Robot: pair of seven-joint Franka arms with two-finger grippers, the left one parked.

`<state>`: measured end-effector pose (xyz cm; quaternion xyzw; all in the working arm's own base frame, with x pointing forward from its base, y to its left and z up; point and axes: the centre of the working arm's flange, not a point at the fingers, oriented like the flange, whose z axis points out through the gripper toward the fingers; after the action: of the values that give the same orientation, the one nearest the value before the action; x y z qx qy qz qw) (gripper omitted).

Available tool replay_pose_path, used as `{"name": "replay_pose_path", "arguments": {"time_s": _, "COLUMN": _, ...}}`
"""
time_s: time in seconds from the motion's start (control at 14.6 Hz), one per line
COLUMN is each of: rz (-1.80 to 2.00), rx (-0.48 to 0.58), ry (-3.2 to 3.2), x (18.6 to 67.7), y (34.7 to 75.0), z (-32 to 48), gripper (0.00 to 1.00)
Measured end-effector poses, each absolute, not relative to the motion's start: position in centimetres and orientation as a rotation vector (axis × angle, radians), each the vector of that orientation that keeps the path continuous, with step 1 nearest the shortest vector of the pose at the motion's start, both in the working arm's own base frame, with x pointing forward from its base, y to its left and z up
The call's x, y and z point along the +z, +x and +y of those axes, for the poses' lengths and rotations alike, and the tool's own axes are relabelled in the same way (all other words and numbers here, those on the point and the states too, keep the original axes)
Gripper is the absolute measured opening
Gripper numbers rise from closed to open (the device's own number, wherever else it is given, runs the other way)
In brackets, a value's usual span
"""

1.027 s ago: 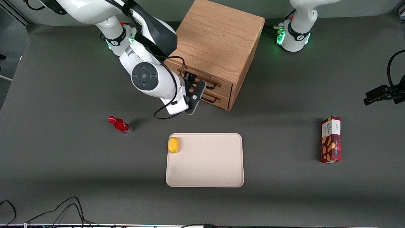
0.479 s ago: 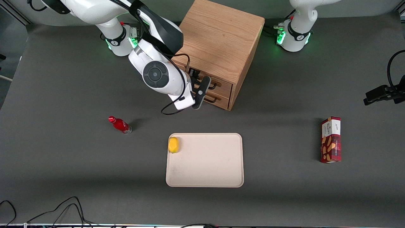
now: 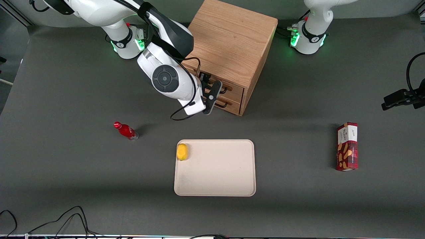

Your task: Open upper drawer

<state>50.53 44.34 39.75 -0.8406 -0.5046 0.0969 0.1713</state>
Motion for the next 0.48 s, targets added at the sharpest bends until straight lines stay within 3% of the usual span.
{"name": "replay_pose_path", "arguments": {"time_s": 0.48, "rz": -1.454, "rx": 0.237, "ry": -2.410, "x": 39.16, "y": 50.75, "z": 44.29, "gripper": 1.00}}
